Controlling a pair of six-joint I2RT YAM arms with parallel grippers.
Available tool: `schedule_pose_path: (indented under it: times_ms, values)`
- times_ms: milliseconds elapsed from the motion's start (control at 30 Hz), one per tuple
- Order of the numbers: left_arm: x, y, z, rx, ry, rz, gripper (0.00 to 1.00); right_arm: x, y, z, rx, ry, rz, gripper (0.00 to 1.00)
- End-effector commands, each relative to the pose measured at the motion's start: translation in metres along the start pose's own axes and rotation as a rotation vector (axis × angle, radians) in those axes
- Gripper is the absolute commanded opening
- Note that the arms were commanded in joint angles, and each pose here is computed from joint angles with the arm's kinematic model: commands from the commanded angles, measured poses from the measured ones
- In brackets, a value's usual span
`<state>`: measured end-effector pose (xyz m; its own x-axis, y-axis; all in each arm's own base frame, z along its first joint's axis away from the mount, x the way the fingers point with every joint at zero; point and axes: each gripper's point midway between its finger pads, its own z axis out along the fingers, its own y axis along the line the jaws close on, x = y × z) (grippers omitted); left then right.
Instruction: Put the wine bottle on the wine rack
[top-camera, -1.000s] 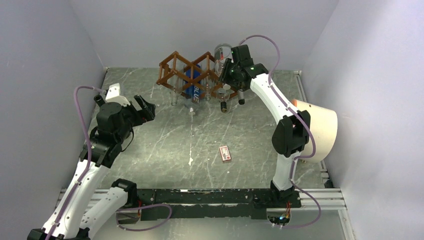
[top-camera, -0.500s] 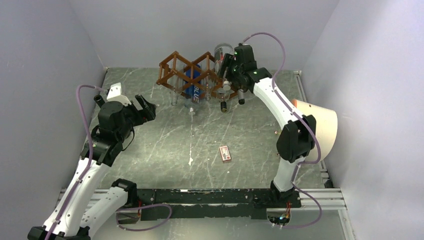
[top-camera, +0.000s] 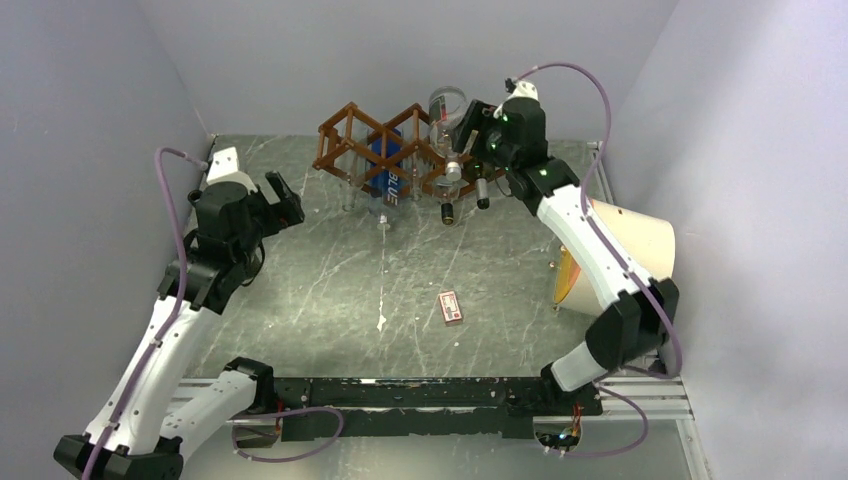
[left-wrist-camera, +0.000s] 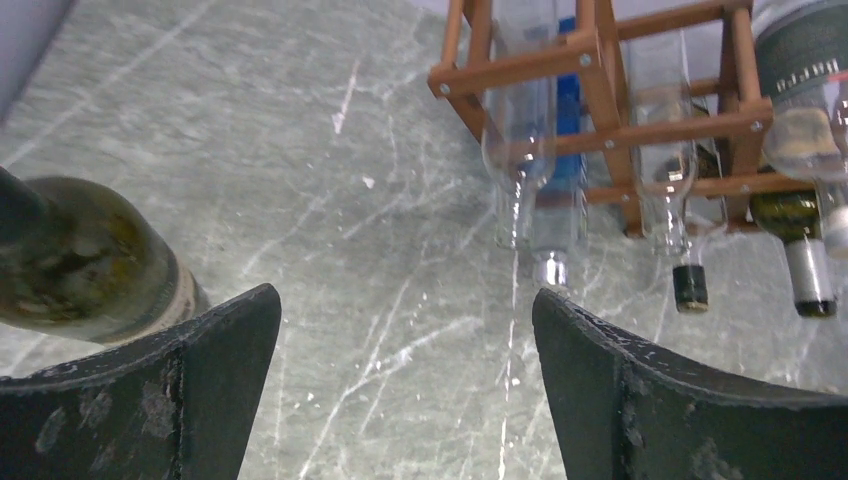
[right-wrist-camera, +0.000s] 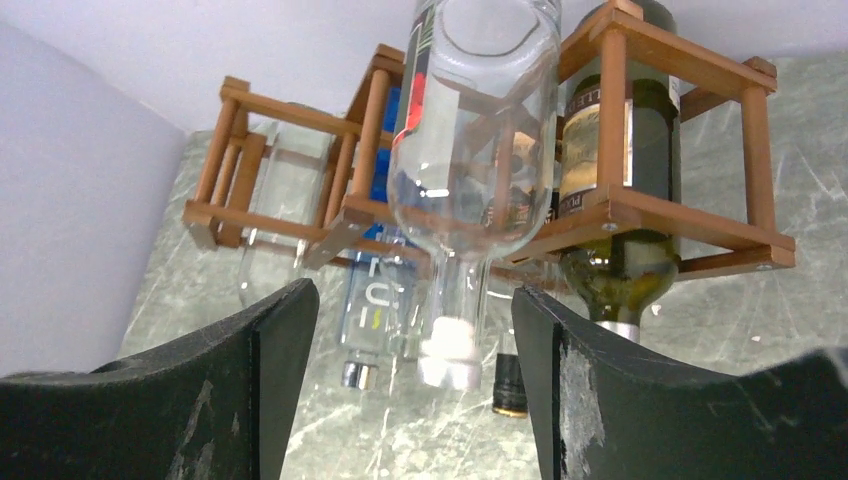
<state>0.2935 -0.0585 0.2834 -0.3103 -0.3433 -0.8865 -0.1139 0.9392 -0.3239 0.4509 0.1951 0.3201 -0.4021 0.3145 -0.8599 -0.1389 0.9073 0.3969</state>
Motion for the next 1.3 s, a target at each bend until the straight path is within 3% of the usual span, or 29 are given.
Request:
schedule_pose_path:
  times_ms: [0,167,333,667,833,967,1133,1267]
  values:
    - [-0.037,0.019,-0.004,-0.158,-0.078,0.039,0.99,-0.023,0.017,-0.033,-0.126,-0.121,-0.039,0.75]
    - [-0.058,0.045,-0.003,-0.327,-0.117,0.043,0.99,-0.017,0.018,-0.065,-0.181,-0.14,-0.088,0.74]
    - [-0.082,0.051,-0.007,-0.364,-0.161,0.007,0.99,-0.011,0.014,-0.091,-0.203,-0.152,-0.13,0.74]
    - [-0.126,0.098,-0.03,-0.621,-0.299,-0.05,0.99,0.006,0.009,-0.109,-0.229,-0.138,-0.147,0.74]
    - [-0.107,0.137,-0.017,-0.743,-0.239,-0.079,0.99,0.02,0.007,-0.105,-0.235,-0.094,-0.131,0.74]
    - [-0.085,0.146,-0.004,-0.749,-0.189,-0.096,0.99,0.027,0.007,-0.105,-0.245,-0.079,-0.129,0.74]
    - [-0.062,0.146,0.012,-0.732,-0.105,-0.097,0.84,0.027,0.006,-0.108,-0.244,-0.089,-0.106,0.74]
    - [-0.053,0.149,0.017,-0.737,-0.072,-0.081,0.64,0.025,0.006,-0.109,-0.24,-0.097,-0.096,0.74]
